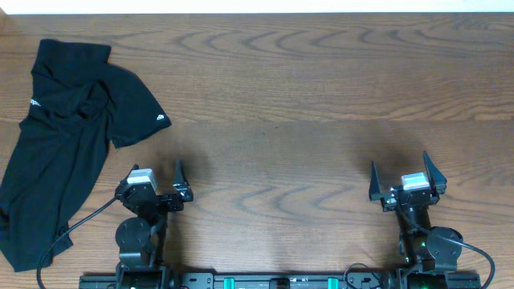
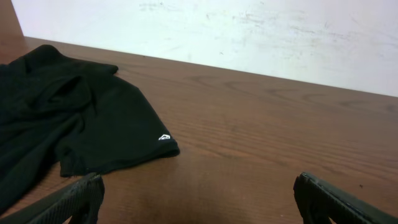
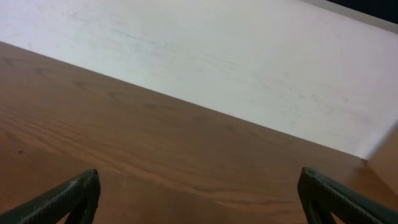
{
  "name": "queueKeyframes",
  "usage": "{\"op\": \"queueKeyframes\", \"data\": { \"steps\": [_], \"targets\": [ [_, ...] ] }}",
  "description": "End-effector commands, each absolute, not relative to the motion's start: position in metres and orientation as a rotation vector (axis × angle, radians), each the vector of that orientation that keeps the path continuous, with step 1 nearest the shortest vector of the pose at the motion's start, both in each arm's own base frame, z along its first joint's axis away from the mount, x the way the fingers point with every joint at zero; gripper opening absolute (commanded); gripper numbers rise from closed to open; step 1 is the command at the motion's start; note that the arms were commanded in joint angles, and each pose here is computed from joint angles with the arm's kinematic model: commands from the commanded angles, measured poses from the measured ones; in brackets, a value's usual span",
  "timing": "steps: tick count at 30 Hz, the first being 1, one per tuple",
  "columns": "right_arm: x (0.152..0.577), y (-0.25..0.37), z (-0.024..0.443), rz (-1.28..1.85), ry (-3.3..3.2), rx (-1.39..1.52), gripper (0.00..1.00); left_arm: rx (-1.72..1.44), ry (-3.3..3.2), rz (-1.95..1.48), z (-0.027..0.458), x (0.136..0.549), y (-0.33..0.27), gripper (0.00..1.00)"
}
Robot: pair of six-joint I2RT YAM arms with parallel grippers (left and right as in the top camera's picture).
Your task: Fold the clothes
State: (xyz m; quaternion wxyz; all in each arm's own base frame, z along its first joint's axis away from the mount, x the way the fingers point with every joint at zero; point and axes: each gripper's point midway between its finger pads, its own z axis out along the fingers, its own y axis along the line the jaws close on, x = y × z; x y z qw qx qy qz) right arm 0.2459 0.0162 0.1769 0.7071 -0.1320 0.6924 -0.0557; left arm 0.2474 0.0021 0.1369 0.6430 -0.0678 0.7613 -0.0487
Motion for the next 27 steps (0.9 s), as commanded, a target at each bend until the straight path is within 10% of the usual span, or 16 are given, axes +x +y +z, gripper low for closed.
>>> {"op": "queueKeyframes", "data": {
  "steps": [1, 27],
  "targets": [
    [0.246, 0.016, 0.177, -0.131, 1.536, -0.305, 0.99, -0.171, 1.783, -0.06, 0.122, 0.245, 0.009, 0.98],
    [0.308, 0.049, 0.267, 0.098, 1.605, -0.431, 0.99, -0.192, 1.921, 0.023, 0.214, 0.285, 0.02, 0.98]
  ]
}}
